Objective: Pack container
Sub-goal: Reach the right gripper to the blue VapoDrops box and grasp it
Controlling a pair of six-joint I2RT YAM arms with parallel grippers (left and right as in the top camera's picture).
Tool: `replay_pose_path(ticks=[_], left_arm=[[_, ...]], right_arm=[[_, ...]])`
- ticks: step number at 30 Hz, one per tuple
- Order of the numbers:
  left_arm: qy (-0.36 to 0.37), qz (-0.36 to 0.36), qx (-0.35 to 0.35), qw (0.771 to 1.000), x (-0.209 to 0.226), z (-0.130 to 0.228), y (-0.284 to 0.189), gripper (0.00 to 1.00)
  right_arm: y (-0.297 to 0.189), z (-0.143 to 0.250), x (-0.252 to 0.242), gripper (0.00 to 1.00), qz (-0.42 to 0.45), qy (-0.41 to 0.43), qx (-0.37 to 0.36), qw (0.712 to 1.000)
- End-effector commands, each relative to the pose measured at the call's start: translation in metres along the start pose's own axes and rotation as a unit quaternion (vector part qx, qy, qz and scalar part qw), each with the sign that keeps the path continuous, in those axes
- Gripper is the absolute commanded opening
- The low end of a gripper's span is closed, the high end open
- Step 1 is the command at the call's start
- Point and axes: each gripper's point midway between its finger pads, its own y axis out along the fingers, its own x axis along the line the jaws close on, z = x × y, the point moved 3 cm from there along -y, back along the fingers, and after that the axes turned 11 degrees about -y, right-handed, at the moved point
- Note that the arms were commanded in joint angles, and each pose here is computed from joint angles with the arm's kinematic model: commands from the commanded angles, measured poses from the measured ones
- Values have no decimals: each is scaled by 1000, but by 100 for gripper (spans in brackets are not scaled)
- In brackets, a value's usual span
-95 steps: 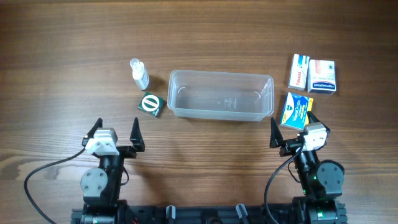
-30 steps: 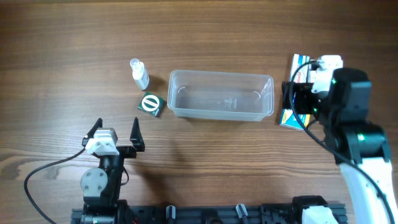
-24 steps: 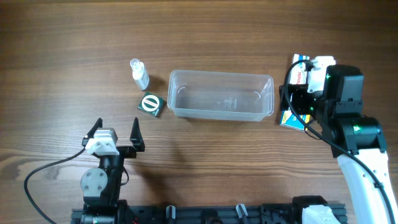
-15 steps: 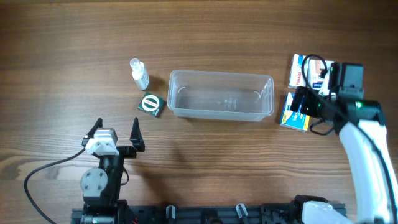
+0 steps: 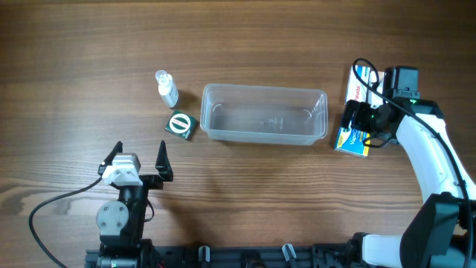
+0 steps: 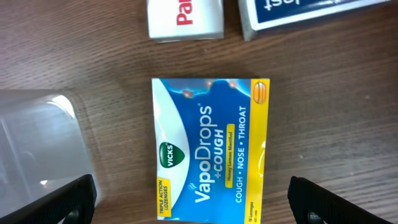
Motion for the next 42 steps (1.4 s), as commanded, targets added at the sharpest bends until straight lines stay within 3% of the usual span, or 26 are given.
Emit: replay_pose_path(ticks=[1,12,28,36,42], left_arm=[[8,-2,-2,1000,0,1,0,100],[8,-2,-2,1000,0,1,0,100],[8,-2,-1,1000,1,1,0,100],[8,-2,-1,1000,1,1,0,100],[8,-2,-1,1000,1,1,0,100]], right_arm=[[3,-2,1,100,-8,-17,2,1000],[37,27,1,100,-9,-42,16,999],[89,29,-9,100,21,-54,15,998],[71,16,-9,76,23,-52,-6,998],[47,11,-8,75,24,-36,-26,999]])
